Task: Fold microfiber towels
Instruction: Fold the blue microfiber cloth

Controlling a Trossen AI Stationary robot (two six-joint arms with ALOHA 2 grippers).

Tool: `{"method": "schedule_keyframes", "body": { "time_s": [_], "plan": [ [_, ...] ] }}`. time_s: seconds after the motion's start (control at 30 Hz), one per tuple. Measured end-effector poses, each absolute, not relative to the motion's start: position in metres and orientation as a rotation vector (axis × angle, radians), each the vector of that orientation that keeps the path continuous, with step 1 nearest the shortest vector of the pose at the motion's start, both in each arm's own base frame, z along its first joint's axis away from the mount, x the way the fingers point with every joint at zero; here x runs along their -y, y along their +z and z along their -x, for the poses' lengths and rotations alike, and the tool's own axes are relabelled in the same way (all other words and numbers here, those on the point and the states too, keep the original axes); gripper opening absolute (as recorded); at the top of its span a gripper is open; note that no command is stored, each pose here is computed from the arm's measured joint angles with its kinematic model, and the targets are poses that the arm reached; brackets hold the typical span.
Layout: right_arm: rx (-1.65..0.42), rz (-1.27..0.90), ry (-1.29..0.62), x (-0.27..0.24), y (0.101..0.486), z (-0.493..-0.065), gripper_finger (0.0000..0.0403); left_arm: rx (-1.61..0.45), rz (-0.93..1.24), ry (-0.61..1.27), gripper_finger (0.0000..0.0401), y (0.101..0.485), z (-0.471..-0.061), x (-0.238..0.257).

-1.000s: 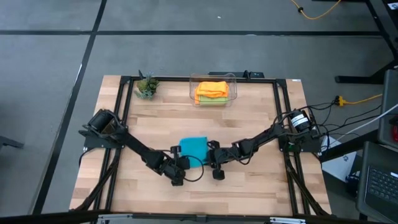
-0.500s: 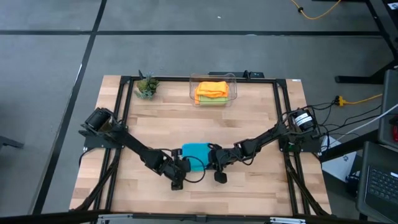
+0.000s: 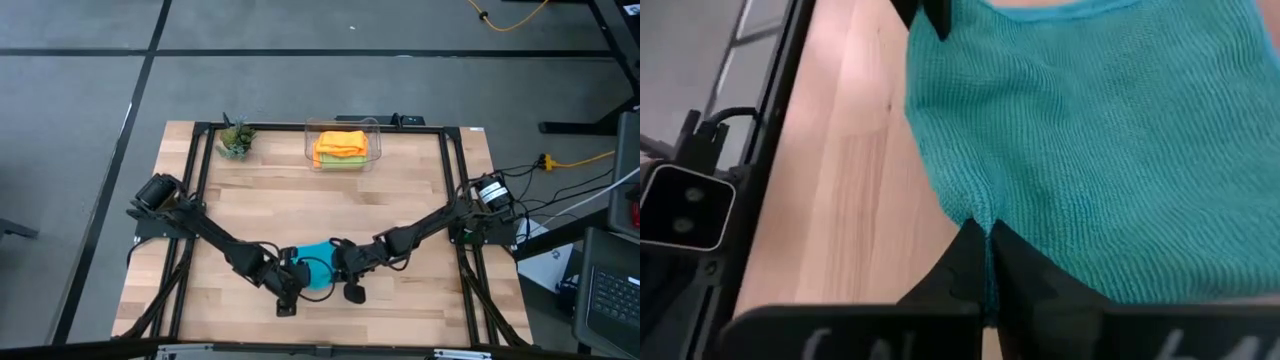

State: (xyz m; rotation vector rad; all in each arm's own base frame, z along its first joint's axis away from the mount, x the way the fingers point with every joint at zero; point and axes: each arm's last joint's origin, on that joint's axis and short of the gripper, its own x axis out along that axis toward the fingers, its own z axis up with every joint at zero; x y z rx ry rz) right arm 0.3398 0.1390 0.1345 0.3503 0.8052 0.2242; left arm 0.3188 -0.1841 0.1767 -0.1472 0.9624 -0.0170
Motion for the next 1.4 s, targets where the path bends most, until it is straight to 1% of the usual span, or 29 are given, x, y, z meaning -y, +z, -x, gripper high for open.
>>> {"method": "schedule_keyframes", "body": {
  "time_s": [0.2,0.4,0.53,0.7,0.93,1.23,1.4],
  "plan": [
    [-0.86,-0.286,0.21,-0.142,0.152,-0.35,0.0006,-0.986,0.105,0.004,0.0,0.195,-0.319,0.192],
    [-0.882,-0.15,0.108,-0.143,0.172,-0.359,0.0006,-0.989,0.033,0.067,0.0,0.213,-0.317,0.196],
    [-0.841,-0.038,0.046,-0.144,0.184,-0.365,0.0006,-1.035,0.0,0.121,0.0,0.211,-0.311,0.193],
    [-0.815,0.004,0.003,-0.14,0.188,-0.368,0.0006,-1.067,-0.001,0.19,0.0,0.208,-0.307,0.189],
    [-0.82,-0.003,-0.032,-0.129,0.188,-0.371,0.0006,-1.068,-0.003,0.208,0.0,0.206,-0.306,0.187],
    [-0.857,-0.098,0.108,-0.148,0.193,-0.362,0.0006,-1.06,0.091,0.104,0.0,0.208,-0.307,0.2],
    [-0.866,-0.142,0.137,-0.162,0.203,-0.351,0.0006,-1.025,0.133,0.035,0.0,0.211,-0.307,0.21]
  ]
}}
